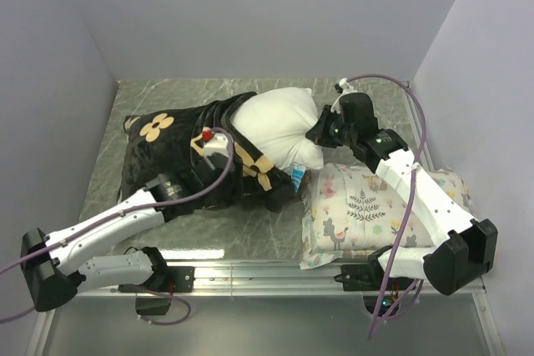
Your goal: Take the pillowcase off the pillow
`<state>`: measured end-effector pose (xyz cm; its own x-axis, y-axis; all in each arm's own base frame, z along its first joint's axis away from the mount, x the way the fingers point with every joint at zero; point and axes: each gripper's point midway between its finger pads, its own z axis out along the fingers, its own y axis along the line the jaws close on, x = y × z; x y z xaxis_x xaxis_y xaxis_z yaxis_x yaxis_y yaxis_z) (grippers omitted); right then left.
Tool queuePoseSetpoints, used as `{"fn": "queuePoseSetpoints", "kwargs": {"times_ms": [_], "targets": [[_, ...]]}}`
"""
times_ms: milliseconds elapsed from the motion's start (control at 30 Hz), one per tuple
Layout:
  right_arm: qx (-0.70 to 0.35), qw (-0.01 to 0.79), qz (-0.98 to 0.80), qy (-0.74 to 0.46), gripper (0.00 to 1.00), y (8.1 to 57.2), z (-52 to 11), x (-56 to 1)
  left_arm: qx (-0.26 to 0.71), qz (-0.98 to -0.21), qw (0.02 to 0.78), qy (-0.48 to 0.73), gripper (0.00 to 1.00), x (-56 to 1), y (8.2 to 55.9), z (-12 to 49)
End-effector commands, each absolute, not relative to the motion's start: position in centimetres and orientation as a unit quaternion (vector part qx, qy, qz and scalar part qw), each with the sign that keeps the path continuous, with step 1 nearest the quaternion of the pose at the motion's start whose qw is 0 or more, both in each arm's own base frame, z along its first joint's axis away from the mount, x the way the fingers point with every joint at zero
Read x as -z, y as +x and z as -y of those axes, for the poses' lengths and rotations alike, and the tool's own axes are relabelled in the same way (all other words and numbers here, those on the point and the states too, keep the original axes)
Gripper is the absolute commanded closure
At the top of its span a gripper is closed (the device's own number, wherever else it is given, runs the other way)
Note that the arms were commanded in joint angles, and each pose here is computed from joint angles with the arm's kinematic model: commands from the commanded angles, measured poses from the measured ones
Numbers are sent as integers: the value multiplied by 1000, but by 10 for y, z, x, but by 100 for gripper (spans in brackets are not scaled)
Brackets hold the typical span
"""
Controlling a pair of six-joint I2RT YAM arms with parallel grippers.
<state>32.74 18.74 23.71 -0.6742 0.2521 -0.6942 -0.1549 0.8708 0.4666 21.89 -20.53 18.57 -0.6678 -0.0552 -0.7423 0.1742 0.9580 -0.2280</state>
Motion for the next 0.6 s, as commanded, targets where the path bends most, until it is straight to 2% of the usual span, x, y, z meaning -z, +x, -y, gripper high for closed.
{"fn": "queuePoseSetpoints", "kwargs": {"times_ms": [0,33,367,567], "targets": [[-263,466,-844,31,100,345,-189,-273,94,-906,411,-36,26,-163,211,188],[-261,465,-846,31,100,345,-188,-271,96,-903,416,-52,23,-163,209,189],[-255,469,-845,27,100,341,-185,-272,94,-891,421,-141,17,-148,199,173],[-254,468,-846,23,100,338,-184,-271,160,-873,432,-160,16,-157,194,177]]}}
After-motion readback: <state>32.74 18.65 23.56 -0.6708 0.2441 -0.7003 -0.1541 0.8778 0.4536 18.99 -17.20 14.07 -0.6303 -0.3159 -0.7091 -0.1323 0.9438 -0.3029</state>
